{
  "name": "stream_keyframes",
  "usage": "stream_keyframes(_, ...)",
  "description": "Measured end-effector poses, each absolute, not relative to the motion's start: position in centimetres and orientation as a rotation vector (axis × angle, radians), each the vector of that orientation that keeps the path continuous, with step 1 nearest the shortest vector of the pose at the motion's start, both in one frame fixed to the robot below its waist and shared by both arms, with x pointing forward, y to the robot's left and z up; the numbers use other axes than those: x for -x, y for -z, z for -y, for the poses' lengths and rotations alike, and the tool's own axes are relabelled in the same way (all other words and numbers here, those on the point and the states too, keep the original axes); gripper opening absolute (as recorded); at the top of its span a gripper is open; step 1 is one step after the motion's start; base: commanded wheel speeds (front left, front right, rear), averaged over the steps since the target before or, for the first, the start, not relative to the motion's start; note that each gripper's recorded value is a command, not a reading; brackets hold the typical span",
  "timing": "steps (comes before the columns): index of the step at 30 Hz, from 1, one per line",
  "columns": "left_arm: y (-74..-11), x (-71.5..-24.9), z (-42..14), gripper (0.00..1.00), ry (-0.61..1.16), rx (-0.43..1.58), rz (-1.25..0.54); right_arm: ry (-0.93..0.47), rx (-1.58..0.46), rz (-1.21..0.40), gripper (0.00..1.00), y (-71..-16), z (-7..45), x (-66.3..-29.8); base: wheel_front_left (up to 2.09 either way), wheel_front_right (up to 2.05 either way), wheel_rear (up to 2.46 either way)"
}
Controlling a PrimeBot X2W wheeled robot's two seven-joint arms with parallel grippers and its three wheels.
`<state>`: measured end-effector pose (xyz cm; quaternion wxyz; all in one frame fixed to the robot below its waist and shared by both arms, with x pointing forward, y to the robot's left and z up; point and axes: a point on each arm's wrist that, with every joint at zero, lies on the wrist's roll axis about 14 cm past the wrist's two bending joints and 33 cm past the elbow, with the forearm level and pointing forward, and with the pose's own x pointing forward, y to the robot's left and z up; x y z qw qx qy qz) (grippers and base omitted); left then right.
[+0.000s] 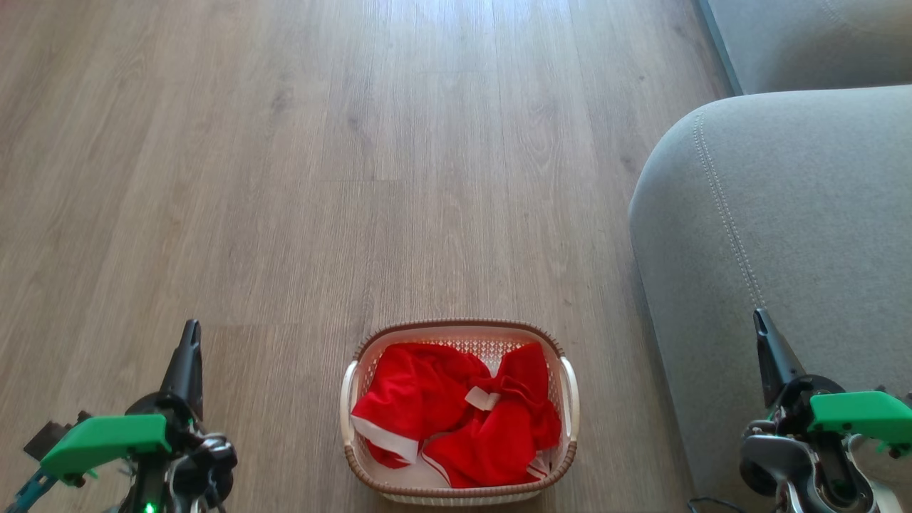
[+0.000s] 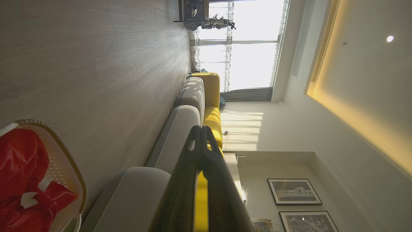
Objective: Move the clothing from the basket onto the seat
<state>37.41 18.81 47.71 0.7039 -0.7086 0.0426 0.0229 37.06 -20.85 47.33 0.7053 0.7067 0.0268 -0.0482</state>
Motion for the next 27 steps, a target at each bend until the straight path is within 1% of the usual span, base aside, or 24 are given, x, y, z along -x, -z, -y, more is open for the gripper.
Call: stream_keyframes(27,-47.71,-37.41,-18.81,0.00,-0.051,1.576,-0.095,0.107,-1.571,-0.060,0.00,-47.33,20.85,-37.06,0.00,0.00,0.00)
